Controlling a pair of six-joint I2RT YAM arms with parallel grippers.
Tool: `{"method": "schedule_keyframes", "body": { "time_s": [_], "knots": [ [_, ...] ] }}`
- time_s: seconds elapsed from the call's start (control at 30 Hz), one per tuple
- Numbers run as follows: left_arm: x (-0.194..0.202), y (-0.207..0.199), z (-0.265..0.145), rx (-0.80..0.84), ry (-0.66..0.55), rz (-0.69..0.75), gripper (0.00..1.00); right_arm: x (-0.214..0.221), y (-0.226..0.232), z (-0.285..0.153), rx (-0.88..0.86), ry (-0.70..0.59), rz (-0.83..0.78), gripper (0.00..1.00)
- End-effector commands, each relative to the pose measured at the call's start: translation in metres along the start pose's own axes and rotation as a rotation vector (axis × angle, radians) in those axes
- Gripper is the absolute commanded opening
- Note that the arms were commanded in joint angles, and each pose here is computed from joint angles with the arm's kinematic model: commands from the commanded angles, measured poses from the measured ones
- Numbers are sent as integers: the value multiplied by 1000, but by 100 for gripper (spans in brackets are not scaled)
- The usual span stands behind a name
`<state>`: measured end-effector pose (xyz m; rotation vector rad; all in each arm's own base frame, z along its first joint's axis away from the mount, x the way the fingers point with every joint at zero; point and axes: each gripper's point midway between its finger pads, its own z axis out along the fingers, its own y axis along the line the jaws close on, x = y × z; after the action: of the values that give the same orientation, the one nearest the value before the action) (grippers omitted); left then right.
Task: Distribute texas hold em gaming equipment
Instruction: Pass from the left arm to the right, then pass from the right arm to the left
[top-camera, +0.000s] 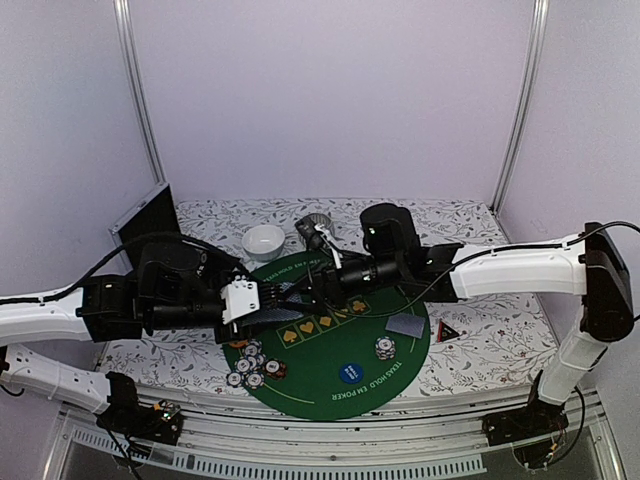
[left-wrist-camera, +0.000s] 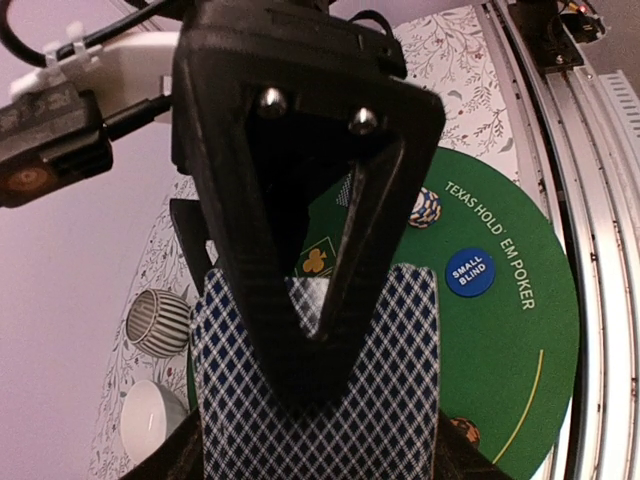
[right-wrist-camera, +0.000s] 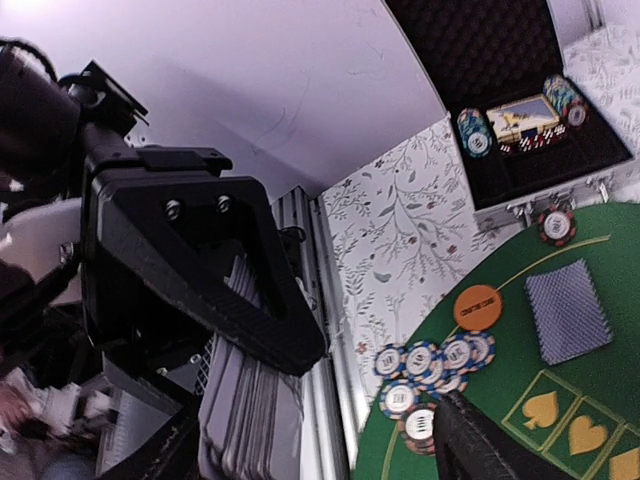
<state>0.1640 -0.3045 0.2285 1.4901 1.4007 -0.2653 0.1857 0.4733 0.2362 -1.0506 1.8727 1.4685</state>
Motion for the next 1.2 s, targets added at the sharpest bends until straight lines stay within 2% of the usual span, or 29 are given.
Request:
{"method": "schedule_keyframes", "body": {
  "time_s": [0.0,0.17,0.3,0.43,0.57,0.63,0.87,1.0,1.17],
  "knots": [
    [-6,8,-5,-26,-38,-4,55,-7,14,16,-94,13,11,64],
    [-6,9,-6,-34,-37,-5,55,-3,21,22,-154,47,29,27],
    [-3,10,-3,-42,-25,-3,57,-4,28,18,-178,51,18,4],
    [4,14,0,-73,7,-1,72,-6,35,11,-187,43,4,2],
    [12,12,5,-73,38,8,79,-9,39,7,-189,35,-3,2],
    [12,12,6,-74,44,8,79,-9,40,7,-189,38,-1,2],
    [15,11,8,-69,55,12,70,-9,40,6,-185,37,0,2],
    [10,10,6,-60,36,9,59,-9,37,7,-169,37,2,3],
    [6,11,3,-58,16,5,55,-9,31,8,-132,34,7,20]
  ]
}}
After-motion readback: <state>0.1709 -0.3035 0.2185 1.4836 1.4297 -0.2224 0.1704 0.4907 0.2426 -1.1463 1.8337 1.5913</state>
